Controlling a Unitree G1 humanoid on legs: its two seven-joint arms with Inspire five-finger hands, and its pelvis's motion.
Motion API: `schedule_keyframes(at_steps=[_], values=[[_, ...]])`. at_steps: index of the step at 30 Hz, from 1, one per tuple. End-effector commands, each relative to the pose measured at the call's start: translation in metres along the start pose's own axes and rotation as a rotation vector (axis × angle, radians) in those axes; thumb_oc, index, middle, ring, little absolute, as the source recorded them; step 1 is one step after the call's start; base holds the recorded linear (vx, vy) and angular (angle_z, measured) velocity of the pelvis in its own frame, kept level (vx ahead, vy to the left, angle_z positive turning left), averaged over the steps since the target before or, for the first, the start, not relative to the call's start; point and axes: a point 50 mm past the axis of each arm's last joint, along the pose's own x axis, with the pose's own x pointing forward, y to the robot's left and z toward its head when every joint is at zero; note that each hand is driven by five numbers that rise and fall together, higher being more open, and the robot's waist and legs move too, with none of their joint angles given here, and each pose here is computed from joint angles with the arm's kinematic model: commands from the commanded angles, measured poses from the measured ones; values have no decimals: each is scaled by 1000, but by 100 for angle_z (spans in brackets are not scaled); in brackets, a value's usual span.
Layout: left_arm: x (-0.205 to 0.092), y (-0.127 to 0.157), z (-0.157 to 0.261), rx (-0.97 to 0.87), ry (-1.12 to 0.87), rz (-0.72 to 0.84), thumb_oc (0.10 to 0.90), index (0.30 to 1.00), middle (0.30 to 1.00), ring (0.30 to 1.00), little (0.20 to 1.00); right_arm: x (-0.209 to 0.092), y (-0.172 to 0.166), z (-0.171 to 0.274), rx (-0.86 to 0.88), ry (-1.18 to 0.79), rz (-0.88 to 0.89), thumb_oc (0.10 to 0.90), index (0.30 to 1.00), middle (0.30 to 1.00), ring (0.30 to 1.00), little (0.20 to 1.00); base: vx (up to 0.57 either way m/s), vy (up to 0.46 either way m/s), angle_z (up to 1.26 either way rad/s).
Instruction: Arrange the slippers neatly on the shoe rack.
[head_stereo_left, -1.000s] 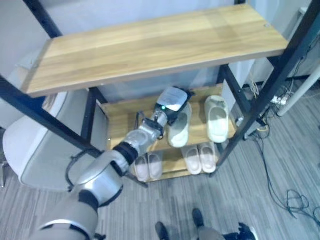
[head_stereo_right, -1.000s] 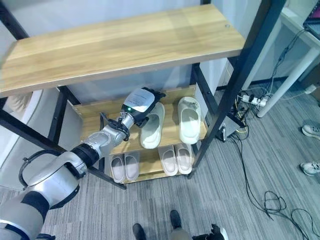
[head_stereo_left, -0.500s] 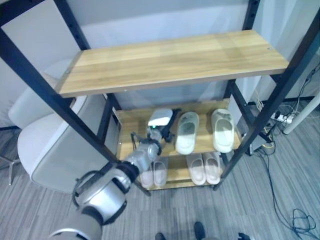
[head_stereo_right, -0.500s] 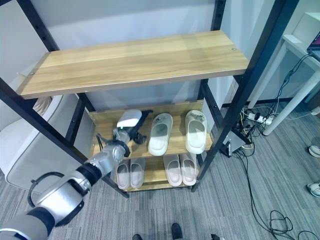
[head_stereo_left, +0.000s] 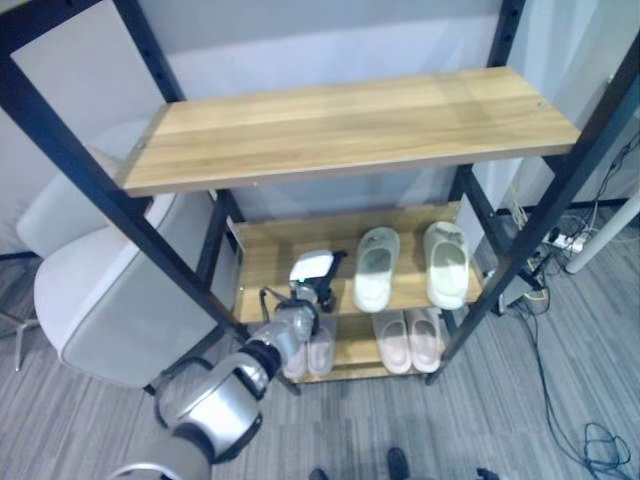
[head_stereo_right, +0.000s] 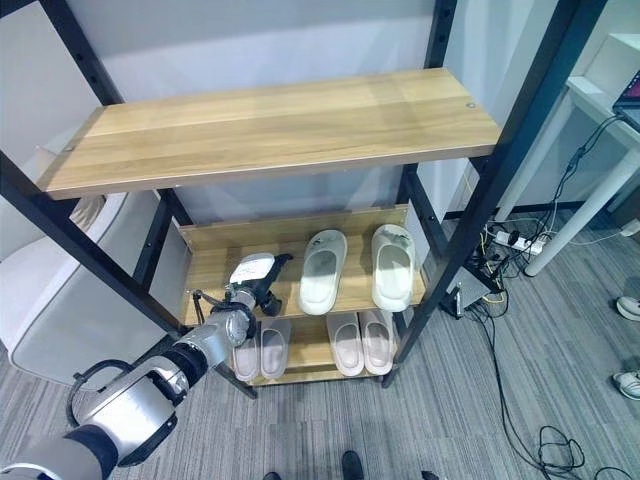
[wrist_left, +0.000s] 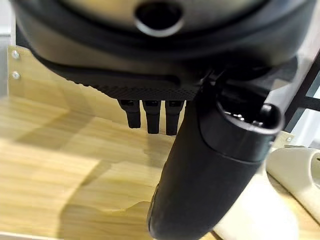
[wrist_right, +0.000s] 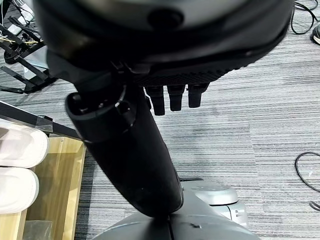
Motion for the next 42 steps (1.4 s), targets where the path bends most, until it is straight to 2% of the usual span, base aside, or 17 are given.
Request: schedule_keyframes(at_steps=[1, 6, 17, 21, 29, 34, 35, 42], values=[[29, 66, 44, -28, -87, 169, 800, 900, 900, 900, 900, 2, -9, -3, -7, 19, -31, 800, 900, 900, 900, 900, 3, -13, -7], [29, 61, 80, -16, -201, 142, 800, 900, 900, 900, 900, 3, -12, 0, -5, 9, -39, 800, 900, 900, 900, 900, 22, -14, -12], [30, 58, 110, 3, -265, 117, 800, 900, 900, 900, 900, 5, -18, 7, -9, -16, -62, 800, 900, 900, 900, 900, 19, -9, -7], [30, 55, 108, 2, -237, 106, 800, 900, 900, 900, 900, 5, -18, 8, -15, -17, -61, 800, 900, 900, 900, 900, 30, -9, -2], [35, 60, 78, -15, -80, 105, 800, 900, 900, 900, 900, 4, -16, 5, -52, -18, -42, 800, 900, 900, 900, 900, 36, -18, -5], [39, 86, 65, -2, -51, 181, 800, 900, 900, 900, 900, 4, -16, 1, -61, -12, -34, 800, 900, 900, 900, 900, 6, -4, 0], [39, 95, 62, -19, -47, 209, 800, 900, 900, 900, 900, 3, -16, -1, -57, -8, -34, 800, 900, 900, 900, 900, 0, 0, 0], [38, 96, 55, -175, -30, 227, 800, 900, 900, 900, 900, 3, -9, 3, -37, -9, -16, 800, 900, 900, 900, 900, -5, -1, 0]])
